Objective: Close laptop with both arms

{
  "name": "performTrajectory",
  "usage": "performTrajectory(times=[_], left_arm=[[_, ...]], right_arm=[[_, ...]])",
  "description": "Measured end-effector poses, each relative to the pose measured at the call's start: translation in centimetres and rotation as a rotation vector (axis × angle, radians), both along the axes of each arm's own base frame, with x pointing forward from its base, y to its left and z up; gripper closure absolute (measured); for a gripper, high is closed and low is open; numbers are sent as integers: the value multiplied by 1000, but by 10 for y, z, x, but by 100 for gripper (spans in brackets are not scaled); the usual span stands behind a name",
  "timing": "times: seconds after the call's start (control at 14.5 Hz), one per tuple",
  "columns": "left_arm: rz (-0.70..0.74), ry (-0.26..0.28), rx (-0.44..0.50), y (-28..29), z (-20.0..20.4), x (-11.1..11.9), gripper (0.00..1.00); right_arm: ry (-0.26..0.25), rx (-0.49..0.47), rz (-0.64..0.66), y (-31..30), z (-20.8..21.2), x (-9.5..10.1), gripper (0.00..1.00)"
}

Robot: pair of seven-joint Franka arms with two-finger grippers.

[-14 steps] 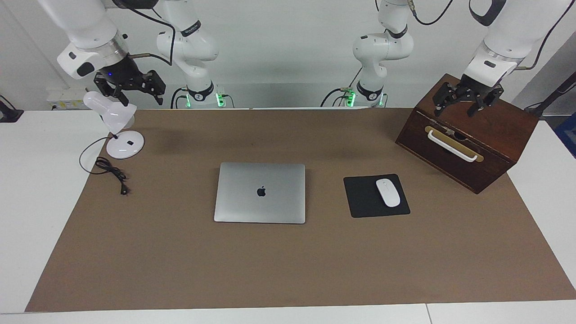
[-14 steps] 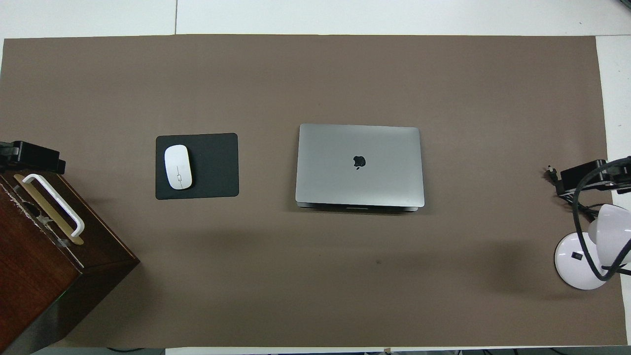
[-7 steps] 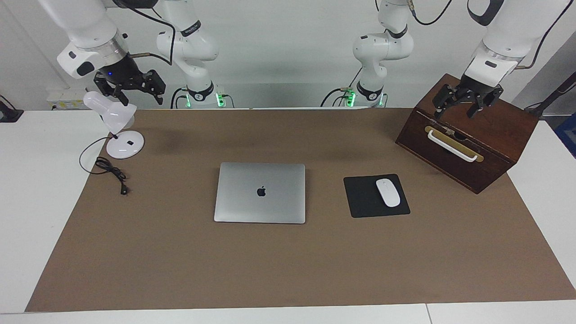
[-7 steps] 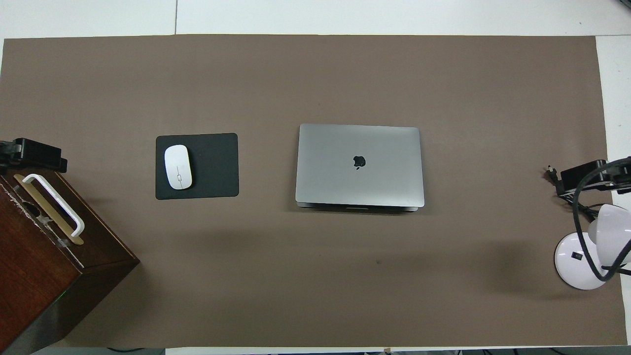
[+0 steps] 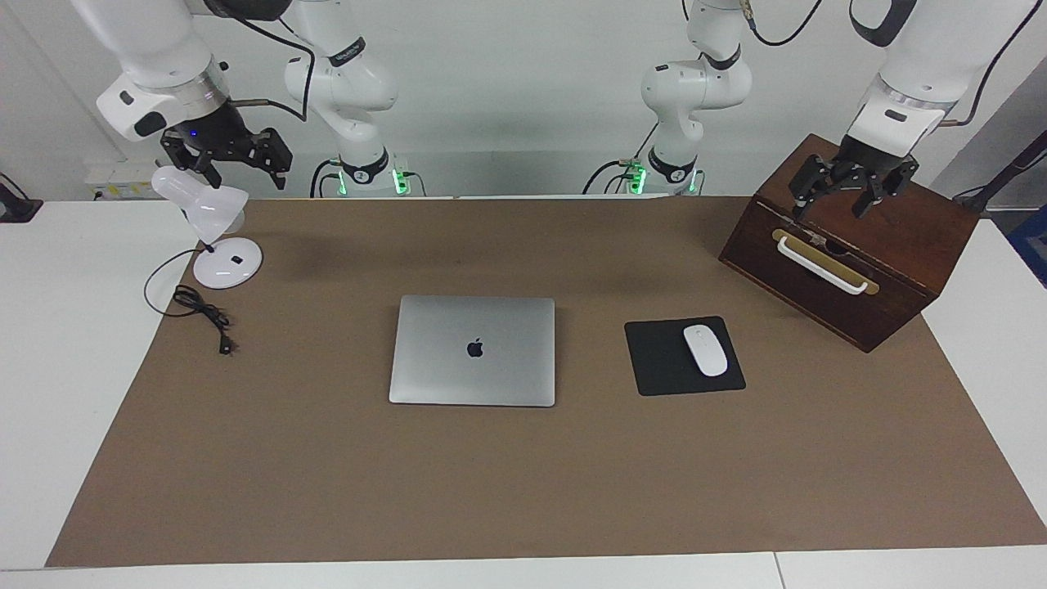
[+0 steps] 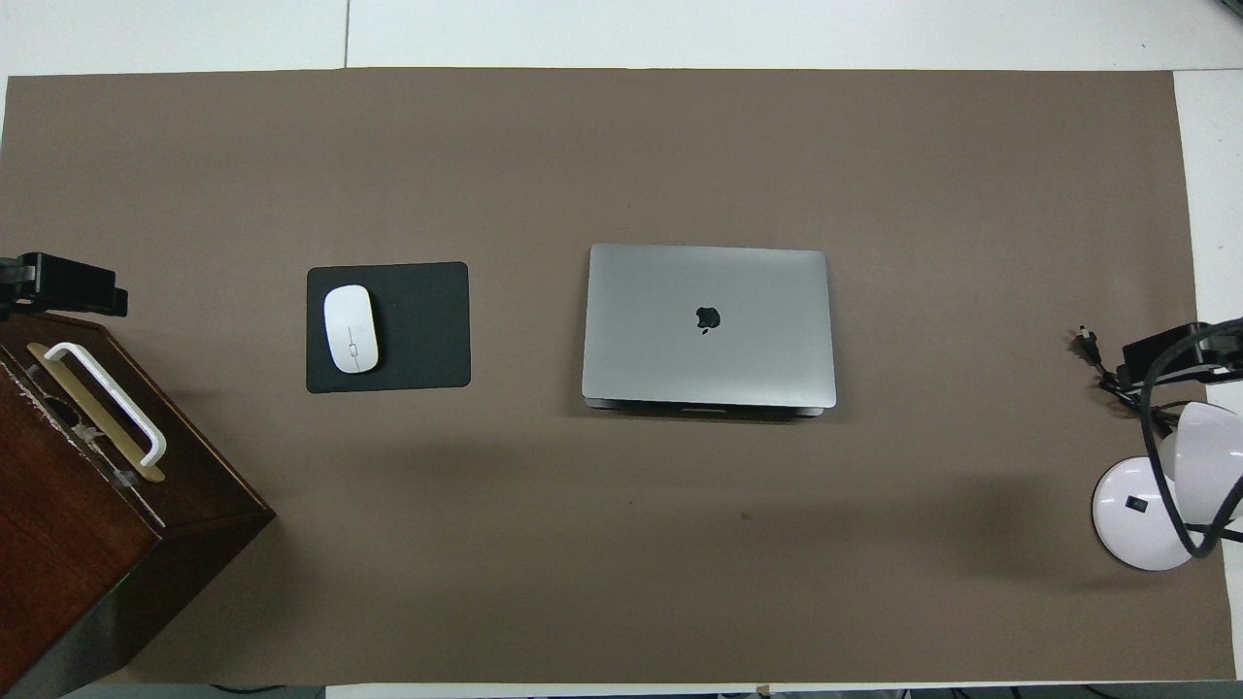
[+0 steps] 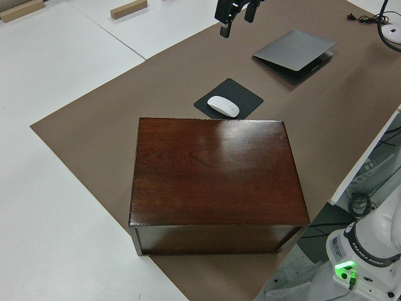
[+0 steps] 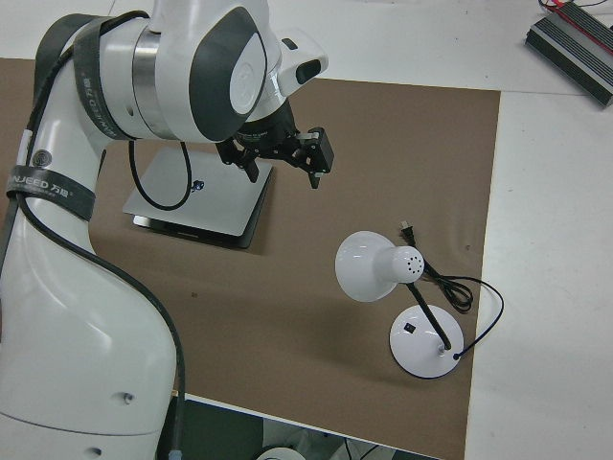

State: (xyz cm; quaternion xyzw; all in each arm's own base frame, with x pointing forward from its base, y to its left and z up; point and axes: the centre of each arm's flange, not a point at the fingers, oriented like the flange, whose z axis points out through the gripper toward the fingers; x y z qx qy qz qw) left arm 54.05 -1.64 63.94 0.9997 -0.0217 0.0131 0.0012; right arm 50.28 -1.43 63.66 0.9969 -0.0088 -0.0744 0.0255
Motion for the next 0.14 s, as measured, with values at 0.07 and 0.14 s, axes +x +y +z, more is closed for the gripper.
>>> performTrajectory(times=[0.07, 0.14], left_arm=[[0, 0, 0, 0, 0, 0, 0], [1, 1, 0, 0, -1, 0, 0]], right_arm=[[0, -7, 0, -1, 0, 0, 0], [0, -10, 0, -1, 0, 0, 0]])
